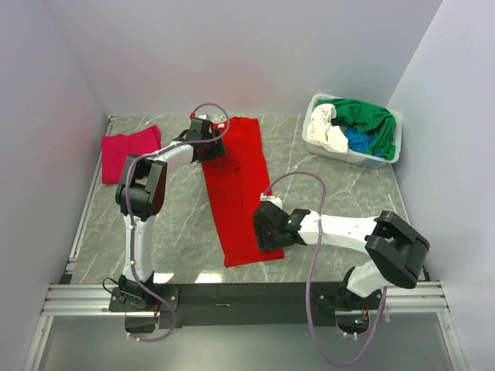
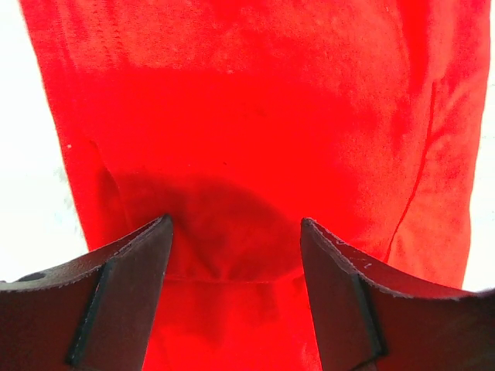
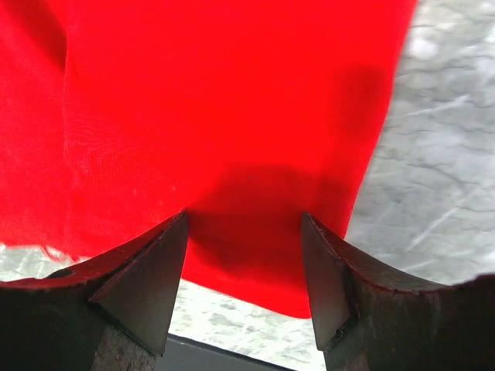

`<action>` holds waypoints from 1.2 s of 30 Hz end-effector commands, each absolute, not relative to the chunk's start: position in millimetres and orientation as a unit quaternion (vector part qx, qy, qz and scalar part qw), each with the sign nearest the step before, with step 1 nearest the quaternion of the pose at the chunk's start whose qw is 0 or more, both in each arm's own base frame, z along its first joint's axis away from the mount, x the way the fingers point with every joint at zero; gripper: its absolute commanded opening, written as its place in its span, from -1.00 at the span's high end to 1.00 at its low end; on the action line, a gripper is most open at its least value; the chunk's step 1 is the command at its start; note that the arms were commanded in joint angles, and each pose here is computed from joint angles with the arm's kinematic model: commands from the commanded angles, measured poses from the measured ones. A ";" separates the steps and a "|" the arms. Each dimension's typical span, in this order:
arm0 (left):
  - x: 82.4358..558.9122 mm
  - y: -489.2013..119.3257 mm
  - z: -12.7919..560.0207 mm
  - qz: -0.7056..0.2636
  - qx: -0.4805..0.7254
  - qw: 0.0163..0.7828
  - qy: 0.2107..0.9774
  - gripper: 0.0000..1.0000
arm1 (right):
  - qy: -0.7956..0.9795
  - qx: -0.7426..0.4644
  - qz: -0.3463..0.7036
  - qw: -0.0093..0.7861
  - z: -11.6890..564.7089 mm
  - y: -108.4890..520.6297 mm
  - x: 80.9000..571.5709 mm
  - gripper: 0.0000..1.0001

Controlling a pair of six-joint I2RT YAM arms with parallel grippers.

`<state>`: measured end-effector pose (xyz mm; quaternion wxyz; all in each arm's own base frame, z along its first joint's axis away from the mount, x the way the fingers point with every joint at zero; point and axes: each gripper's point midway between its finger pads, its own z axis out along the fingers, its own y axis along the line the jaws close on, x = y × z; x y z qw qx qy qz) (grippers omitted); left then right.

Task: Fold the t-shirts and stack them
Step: Fold the tshirt

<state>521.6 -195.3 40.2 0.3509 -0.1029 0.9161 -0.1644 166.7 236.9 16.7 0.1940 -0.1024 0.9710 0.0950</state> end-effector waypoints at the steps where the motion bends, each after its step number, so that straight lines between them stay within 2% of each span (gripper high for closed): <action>1: 525.3 -190.6 14.1 -0.148 -0.099 0.330 0.927 -0.47 | 0.971 -0.106 0.109 0.186 17.2 253.0 160.5 -0.33; 9: 542.5 -183.2 44.6 -0.137 -0.096 0.372 0.913 -0.48 | 0.970 -0.109 0.103 0.190 22.8 264.0 162.2 -0.33; 15: 523.1 -167.8 153.3 -0.157 -0.122 0.477 0.856 -0.66 | 0.960 -0.103 0.111 0.237 62.9 263.2 166.3 -0.35; 18: 488.6 -161.9 211.8 -0.178 -0.131 0.521 0.824 -0.72 | 0.957 -0.093 0.123 0.248 73.2 263.3 162.6 -0.36; 19: 478.6 -162.6 213.3 -0.183 -0.131 0.521 0.823 -0.72 | 0.957 -0.090 0.119 0.248 72.4 260.0 161.0 -0.36; 28: 339.4 -173.2 91.6 -0.190 -0.139 0.388 0.891 -0.68 | 0.964 -0.048 0.090 0.247 56.2 235.6 155.7 -0.41; 36: 261.7 -193.2 54.8 -0.207 -0.145 0.333 0.908 -0.68 | 0.971 -0.024 0.067 0.230 32.4 222.5 148.2 -0.40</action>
